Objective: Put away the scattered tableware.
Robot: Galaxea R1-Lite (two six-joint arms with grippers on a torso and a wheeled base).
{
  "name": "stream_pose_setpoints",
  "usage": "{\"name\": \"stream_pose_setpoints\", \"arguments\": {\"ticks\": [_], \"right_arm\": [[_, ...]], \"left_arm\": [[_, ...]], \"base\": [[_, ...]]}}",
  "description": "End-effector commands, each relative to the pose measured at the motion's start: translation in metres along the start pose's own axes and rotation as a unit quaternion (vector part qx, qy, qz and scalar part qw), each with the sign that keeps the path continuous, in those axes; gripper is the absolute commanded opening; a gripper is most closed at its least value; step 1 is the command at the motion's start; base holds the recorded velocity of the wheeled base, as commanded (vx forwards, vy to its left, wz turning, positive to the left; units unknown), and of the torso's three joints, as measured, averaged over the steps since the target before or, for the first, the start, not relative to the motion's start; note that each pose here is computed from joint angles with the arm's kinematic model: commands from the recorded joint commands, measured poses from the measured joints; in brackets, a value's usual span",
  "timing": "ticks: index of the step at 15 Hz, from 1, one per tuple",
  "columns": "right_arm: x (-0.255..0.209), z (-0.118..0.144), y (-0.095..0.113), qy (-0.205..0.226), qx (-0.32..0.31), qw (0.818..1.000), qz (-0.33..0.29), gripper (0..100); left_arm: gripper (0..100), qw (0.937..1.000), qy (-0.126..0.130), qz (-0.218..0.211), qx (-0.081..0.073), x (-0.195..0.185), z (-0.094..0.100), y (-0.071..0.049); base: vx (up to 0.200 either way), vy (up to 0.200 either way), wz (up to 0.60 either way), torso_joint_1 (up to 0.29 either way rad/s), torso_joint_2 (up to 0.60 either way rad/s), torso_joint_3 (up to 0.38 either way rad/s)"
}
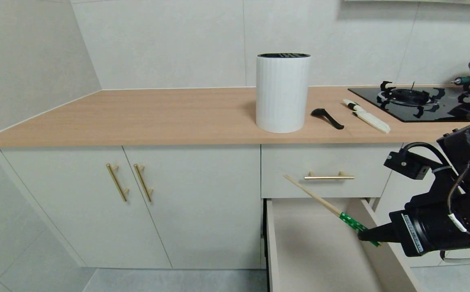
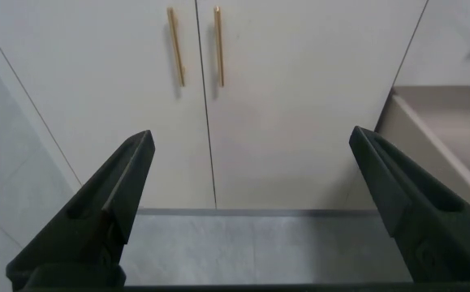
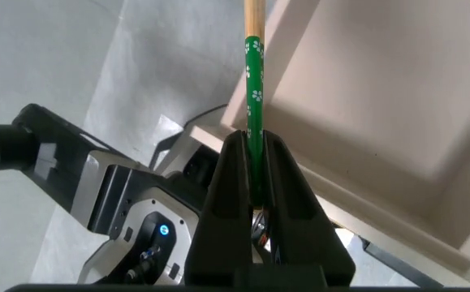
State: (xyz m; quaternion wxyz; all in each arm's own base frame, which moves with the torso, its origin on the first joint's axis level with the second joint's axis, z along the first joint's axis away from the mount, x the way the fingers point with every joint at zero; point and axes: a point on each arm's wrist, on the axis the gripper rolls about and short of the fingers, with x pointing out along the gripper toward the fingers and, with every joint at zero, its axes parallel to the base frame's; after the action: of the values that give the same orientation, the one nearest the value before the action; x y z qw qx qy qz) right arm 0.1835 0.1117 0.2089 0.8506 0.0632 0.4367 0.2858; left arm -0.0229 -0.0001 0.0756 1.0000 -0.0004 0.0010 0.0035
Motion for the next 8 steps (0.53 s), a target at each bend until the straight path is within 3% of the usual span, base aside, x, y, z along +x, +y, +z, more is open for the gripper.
{"name": "stream_pose_setpoints", "arguments": {"ticks": [1,8], "right_arm": [[0.006,0.000,-0.001,0.010,0.002,1.000,-0.003,0],[0.016,0.001,-0.004,0.025,0.008,1.000,-0.008,0]], "left_arm": [[100,1.0000,0.001,0.000,0.000,0.000,0.000,0.000],[100,1.0000,0.001,0.000,0.000,0.000,0.000,0.000]], "base": [[0.000,0.000,0.00,-0.144,0.48,0.310],[0.000,0.000,0.00,-0.098,0.41,0.300]]}}
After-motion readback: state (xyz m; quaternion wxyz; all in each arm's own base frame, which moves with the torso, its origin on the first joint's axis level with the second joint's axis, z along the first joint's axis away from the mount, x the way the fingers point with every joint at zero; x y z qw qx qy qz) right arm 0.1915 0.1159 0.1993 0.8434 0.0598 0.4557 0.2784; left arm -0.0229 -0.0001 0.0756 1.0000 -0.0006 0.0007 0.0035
